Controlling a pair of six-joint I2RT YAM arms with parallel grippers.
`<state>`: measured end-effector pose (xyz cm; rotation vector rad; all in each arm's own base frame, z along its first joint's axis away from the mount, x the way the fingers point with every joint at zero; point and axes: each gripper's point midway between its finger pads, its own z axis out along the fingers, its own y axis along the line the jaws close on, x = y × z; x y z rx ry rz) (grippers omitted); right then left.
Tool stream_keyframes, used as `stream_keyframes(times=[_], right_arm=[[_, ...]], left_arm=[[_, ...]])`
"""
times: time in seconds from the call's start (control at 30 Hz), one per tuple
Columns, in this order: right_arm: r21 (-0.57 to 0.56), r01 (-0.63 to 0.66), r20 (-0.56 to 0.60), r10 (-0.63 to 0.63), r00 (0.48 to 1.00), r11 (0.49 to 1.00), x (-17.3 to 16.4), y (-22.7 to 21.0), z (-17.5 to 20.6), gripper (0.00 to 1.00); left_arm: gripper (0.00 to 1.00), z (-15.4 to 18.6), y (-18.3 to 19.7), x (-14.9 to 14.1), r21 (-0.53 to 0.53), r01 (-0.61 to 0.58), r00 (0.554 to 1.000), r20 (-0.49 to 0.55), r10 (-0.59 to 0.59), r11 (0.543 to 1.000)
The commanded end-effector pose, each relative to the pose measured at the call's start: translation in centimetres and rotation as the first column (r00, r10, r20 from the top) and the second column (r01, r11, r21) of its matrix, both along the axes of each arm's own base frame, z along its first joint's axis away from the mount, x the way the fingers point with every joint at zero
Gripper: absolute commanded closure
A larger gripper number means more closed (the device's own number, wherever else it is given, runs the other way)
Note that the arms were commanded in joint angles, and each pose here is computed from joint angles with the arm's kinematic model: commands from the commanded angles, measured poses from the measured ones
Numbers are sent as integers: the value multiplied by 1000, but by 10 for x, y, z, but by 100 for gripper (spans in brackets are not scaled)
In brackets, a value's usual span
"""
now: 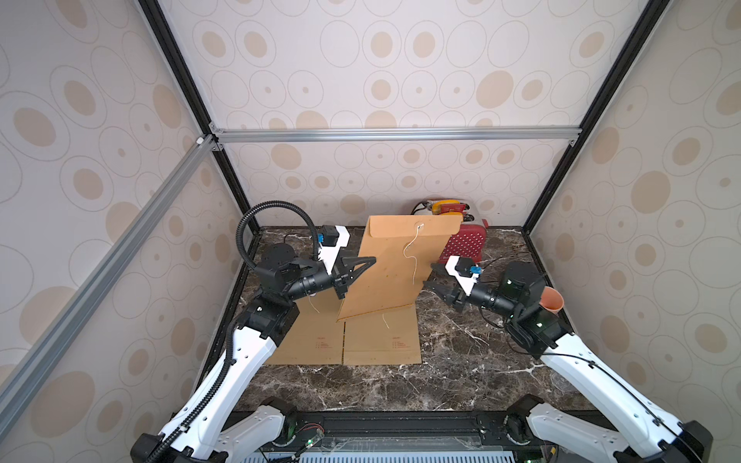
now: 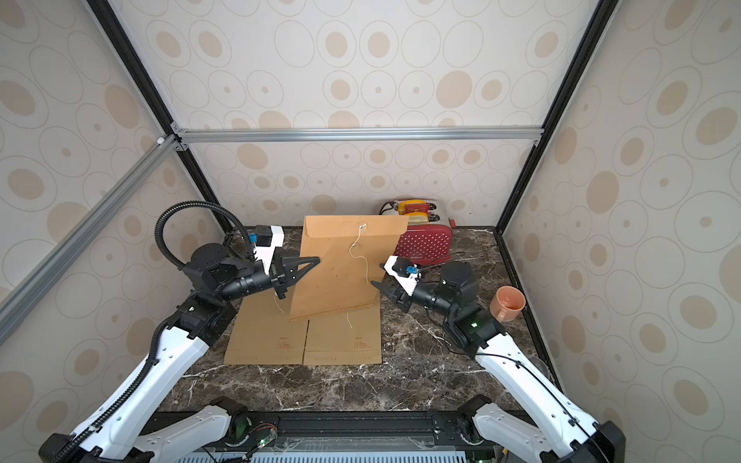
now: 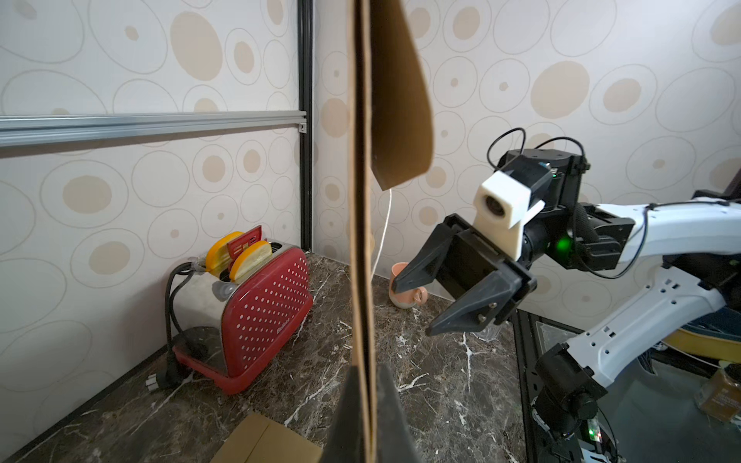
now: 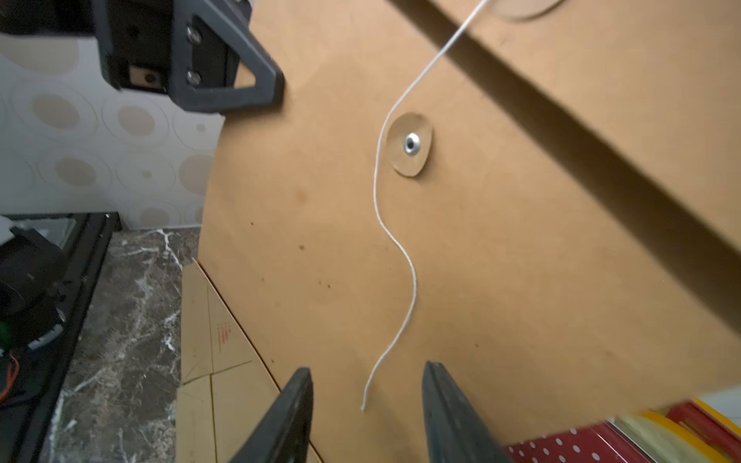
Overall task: Close the mouth of the file bag
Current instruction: Close the file bag.
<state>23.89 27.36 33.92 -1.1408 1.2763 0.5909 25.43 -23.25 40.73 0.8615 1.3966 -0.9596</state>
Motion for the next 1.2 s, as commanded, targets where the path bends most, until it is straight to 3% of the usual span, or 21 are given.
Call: stream_keyframes(times=[0.0, 0.3, 0.53, 0.97, 1.17], right_arm=[[-38, 49, 170, -42, 985, 998, 10, 5, 16, 52], [32, 65, 170, -70, 983, 997, 22, 13, 21, 53], [99, -29, 210, 7, 978, 995, 9, 21, 38, 54], [50, -116, 150, 108, 983, 992, 0, 55, 24, 56], [94, -145, 94, 136, 986, 985, -5, 61, 18, 58]], left_arm=[[100, -1, -5, -2, 19, 23, 999, 40, -24, 1000], [100, 1, -5, -3, 0, 23, 999, 43, -23, 1000], [100, 2, -6, -5, -4, 33, 999, 43, -33, 999], [100, 2, -6, -4, -6, 31, 999, 38, -31, 1000], [100, 3, -6, -2, -16, 27, 999, 36, -27, 1000]])
